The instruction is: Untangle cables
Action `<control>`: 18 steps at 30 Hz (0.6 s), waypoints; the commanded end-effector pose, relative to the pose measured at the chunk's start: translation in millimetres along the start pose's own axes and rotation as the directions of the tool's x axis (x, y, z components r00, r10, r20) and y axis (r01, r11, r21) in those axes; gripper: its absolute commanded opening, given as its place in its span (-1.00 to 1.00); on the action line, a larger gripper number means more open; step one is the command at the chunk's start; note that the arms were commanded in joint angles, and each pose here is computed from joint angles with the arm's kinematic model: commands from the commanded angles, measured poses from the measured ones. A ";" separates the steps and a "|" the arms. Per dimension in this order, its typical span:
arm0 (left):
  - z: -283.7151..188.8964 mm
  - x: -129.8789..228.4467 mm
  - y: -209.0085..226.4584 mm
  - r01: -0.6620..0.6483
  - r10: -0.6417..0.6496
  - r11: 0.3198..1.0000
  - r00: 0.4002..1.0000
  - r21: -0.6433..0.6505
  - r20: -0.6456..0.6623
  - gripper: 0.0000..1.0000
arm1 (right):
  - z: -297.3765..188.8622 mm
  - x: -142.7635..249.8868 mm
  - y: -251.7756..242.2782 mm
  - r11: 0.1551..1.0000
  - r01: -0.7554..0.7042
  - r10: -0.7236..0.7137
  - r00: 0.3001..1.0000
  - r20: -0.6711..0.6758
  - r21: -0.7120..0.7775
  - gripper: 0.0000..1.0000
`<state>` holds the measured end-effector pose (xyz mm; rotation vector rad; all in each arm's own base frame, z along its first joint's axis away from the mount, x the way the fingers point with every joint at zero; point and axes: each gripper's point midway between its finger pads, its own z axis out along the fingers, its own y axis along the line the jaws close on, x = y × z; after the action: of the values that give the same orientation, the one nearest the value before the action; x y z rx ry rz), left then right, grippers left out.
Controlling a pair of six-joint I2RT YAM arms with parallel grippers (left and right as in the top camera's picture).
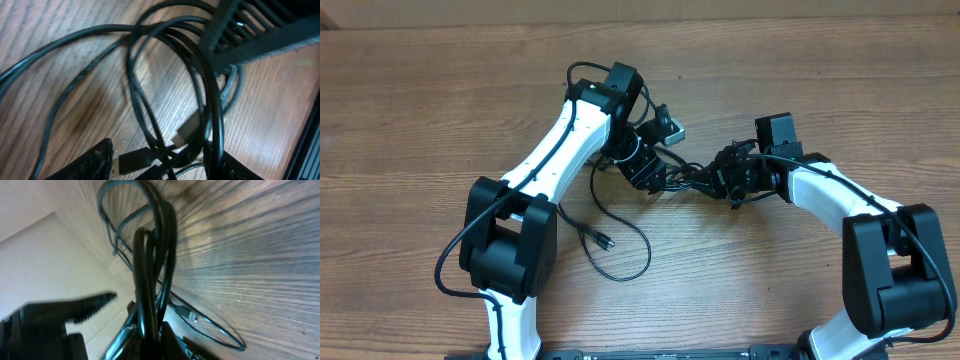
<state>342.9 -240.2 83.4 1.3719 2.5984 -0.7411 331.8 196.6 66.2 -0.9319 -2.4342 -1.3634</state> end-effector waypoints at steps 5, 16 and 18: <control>7.4 -2.5 2.5 0.022 -0.025 0.997 0.999 -0.078 -0.035 0.15 | -1.8 8.8 10.2 0.999 0.027 -0.029 0.998 -0.060 -0.043 -0.93; 17.2 -7.3 -15.9 -0.025 0.021 0.998 0.998 -0.065 -0.058 0.19 | -1.9 9.7 11.2 0.998 0.033 -0.036 0.997 -0.065 -0.048 -0.92; 16.9 -6.9 -13.1 -0.026 0.021 0.996 0.998 -0.080 -0.062 0.12 | -2.1 11.2 12.1 0.998 0.034 -0.038 0.997 -0.074 -0.053 -0.93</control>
<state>332.8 -259.6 77.4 1.4203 2.6159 -0.6265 328.8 200.3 71.1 -0.8875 -2.4115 -1.3961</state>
